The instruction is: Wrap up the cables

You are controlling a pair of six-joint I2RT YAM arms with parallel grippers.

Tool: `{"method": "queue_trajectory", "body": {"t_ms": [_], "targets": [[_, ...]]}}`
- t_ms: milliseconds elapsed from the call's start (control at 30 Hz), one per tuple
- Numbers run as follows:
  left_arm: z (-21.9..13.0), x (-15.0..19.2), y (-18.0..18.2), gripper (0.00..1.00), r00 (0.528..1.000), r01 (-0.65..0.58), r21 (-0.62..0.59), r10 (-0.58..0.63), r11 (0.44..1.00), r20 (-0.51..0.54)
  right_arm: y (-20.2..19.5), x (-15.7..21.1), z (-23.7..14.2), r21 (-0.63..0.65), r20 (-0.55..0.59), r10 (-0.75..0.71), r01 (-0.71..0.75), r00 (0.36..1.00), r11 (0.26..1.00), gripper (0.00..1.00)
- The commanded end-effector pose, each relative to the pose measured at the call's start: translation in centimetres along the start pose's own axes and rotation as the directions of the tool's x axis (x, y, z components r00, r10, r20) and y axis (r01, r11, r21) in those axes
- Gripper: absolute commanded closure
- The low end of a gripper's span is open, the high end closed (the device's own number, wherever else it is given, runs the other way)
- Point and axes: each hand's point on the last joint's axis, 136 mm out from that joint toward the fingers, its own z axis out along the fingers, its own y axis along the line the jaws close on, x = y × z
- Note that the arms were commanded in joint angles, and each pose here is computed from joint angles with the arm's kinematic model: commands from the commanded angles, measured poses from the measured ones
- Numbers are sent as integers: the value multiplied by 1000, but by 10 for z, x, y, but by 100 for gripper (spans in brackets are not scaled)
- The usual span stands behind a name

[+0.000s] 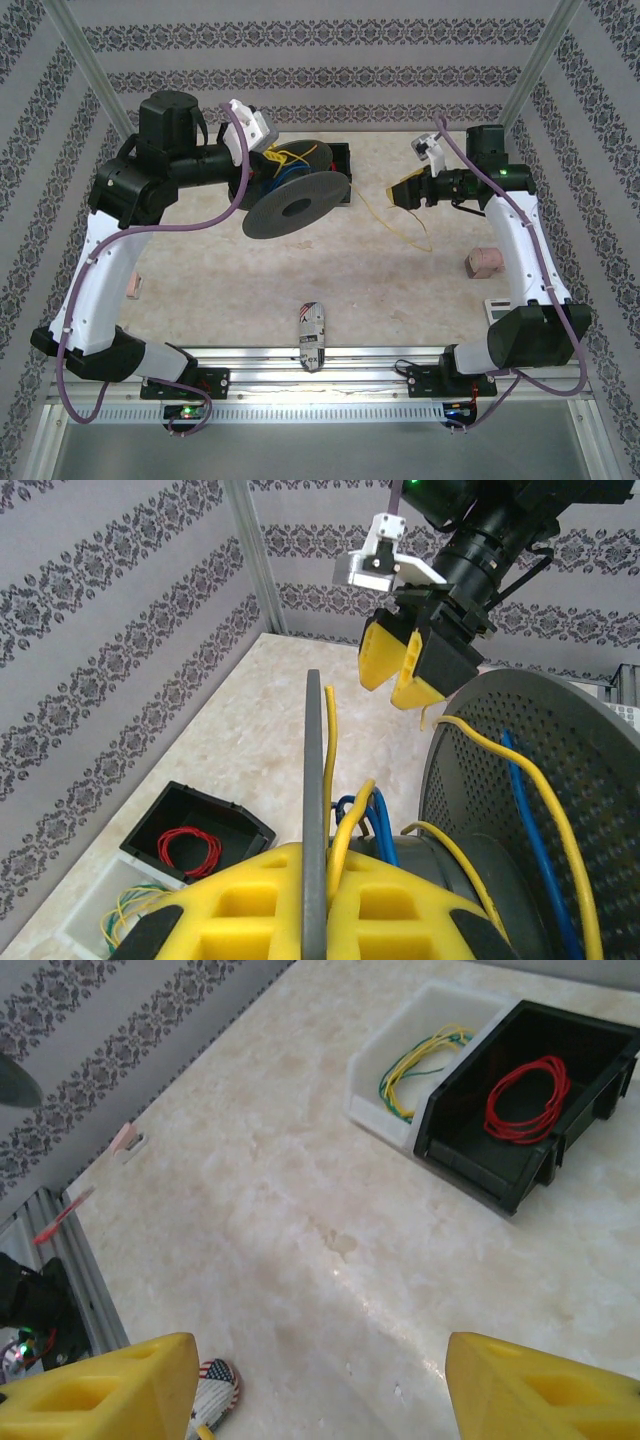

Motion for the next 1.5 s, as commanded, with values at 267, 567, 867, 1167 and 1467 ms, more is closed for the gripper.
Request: {"method": "queue_trajectory", "body": {"t_ms": [267, 567, 867, 1167, 1467], "targets": [[-8, -21, 1, 100, 998, -57, 11, 57, 998, 37, 13, 26, 12, -94, -72, -16, 9, 997, 996, 30], [-7, -26, 6, 100, 998, -56, 7, 55, 998, 36, 22, 31, 14, -151, -78, -18, 6, 997, 988, 32], [-15, -38, 9, 100, 997, -60, 4, 60, 998, 51, 22, 38, 19, -167, -89, -8, -7, 996, 986, 35], [-14, -36, 12, 100, 998, -50, -4, 50, 999, 42, -26, 35, 30, 23, -85, 53, -51, 995, 998, 100], [-43, -78, 17, 100, 968, -16, -32, 24, 999, 249, -92, 40, 37, 235, 10, 211, -207, 978, 950, 100]]}}
